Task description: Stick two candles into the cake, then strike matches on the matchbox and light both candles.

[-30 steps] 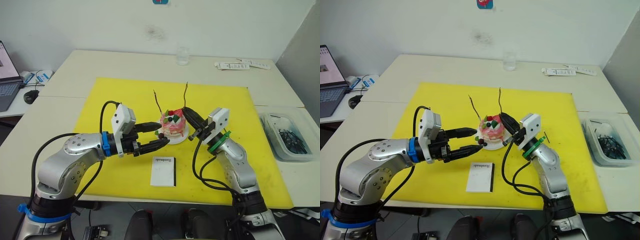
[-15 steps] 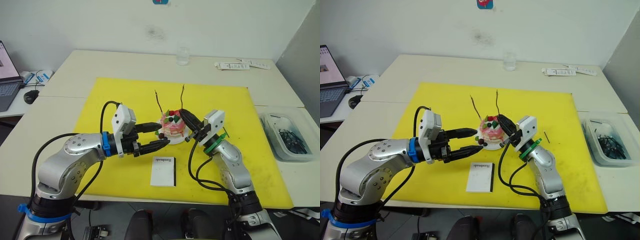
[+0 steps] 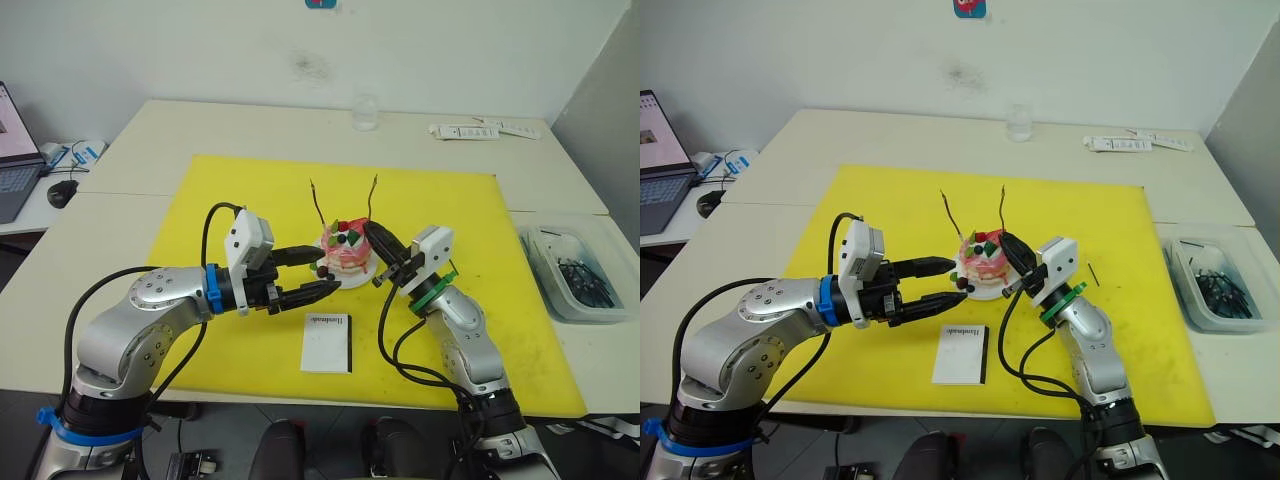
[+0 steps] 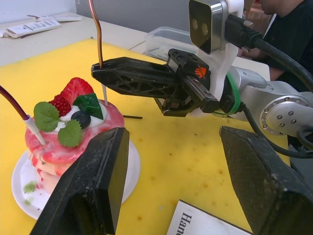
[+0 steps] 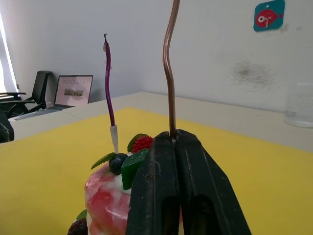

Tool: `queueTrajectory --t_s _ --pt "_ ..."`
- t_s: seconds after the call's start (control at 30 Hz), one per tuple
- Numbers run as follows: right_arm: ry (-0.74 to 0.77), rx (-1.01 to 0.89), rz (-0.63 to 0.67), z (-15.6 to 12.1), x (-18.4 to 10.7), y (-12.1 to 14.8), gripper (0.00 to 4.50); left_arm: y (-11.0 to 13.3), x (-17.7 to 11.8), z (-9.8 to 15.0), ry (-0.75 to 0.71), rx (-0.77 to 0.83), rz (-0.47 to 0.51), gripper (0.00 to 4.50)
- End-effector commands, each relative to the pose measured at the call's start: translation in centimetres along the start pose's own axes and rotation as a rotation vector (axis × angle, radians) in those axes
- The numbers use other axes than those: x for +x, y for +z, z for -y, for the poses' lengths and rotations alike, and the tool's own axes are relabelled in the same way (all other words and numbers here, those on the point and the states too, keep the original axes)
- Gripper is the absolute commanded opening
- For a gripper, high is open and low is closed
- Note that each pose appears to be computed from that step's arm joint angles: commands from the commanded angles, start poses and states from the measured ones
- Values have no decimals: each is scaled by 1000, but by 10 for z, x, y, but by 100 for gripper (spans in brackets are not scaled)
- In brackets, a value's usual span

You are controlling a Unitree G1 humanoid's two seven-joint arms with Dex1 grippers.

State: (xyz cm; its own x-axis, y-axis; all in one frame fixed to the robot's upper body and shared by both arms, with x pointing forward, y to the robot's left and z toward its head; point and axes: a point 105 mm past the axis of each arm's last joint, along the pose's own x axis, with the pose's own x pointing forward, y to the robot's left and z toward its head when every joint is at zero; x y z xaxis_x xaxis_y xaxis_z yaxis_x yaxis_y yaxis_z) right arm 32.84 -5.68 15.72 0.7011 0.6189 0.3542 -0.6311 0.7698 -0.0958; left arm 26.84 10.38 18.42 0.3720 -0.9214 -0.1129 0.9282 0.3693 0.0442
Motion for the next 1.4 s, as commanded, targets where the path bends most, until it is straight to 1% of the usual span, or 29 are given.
queueTrajectory --t_s 0.03,0.87,1.03,1.1,1.17,1.27,1.3,1.33,1.37,1.4 --pt "-5 -22 34 -1 1 6 3 9 1 7 -29 40 14 333" --pt "-57 39 -35 -9 -14 -28 3 5 3 9 -34 34 10 333" --pt "-46 38 -20 -12 -10 -24 3 5 3 9 -33 33 10 333" --pt "-32 28 6 -14 -6 -17 3 5 3 9 -34 34 9 333" --pt "-63 40 44 -9 -2 -8 3 5 3 9 -35 35 9 333" --pt "-85 40 74 -5 1 2 70 5 4 10 -37 39 9 333" --pt "-88 31 81 -5 2 5 100 5 4 10 -37 40 8 333" --pt "-89 22 84 -4 2 7 140 5 4 10 -37 41 8 333" --pt "-89 10 85 -4 2 10 170 4 4 10 -36 43 7 333" --pt "-91 -2 86 -3 2 12 214 3 4 9 -32 47 0 333"
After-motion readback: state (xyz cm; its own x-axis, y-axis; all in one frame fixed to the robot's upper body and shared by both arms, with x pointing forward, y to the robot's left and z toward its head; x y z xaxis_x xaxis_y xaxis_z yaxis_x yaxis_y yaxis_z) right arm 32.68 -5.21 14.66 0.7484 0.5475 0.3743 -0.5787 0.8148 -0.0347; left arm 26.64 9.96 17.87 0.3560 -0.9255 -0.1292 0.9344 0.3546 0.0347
